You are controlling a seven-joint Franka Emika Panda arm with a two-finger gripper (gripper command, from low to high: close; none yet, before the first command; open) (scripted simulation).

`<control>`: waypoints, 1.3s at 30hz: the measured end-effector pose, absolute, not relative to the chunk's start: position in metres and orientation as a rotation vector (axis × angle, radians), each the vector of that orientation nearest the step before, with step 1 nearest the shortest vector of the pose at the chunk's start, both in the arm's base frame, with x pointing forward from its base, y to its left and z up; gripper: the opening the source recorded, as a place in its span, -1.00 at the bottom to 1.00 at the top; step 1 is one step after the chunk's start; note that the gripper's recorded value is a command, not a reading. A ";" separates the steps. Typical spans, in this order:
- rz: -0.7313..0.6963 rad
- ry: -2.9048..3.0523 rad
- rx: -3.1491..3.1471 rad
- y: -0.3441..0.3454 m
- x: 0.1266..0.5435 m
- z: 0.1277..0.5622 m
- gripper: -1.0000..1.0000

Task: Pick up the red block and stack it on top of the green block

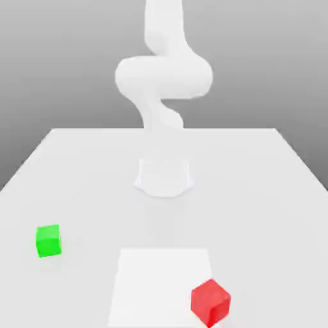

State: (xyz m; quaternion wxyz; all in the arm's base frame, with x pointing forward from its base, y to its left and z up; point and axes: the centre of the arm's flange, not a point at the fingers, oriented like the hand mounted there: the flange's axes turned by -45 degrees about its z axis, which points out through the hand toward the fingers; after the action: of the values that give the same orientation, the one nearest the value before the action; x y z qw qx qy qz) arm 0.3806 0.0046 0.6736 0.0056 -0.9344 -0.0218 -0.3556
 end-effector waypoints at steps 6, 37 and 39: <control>-0.848 -0.290 -2.990 0.023 0.447 0.571 0.00; 0.001 -0.977 -2.986 0.084 0.471 0.149 -1.00; 0.001 -0.978 -2.986 0.084 0.472 0.168 -1.00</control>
State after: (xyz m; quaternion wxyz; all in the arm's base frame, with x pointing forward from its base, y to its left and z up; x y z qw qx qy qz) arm 0.4717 0.0841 0.1684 -0.0002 -0.9503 -0.3113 0.0003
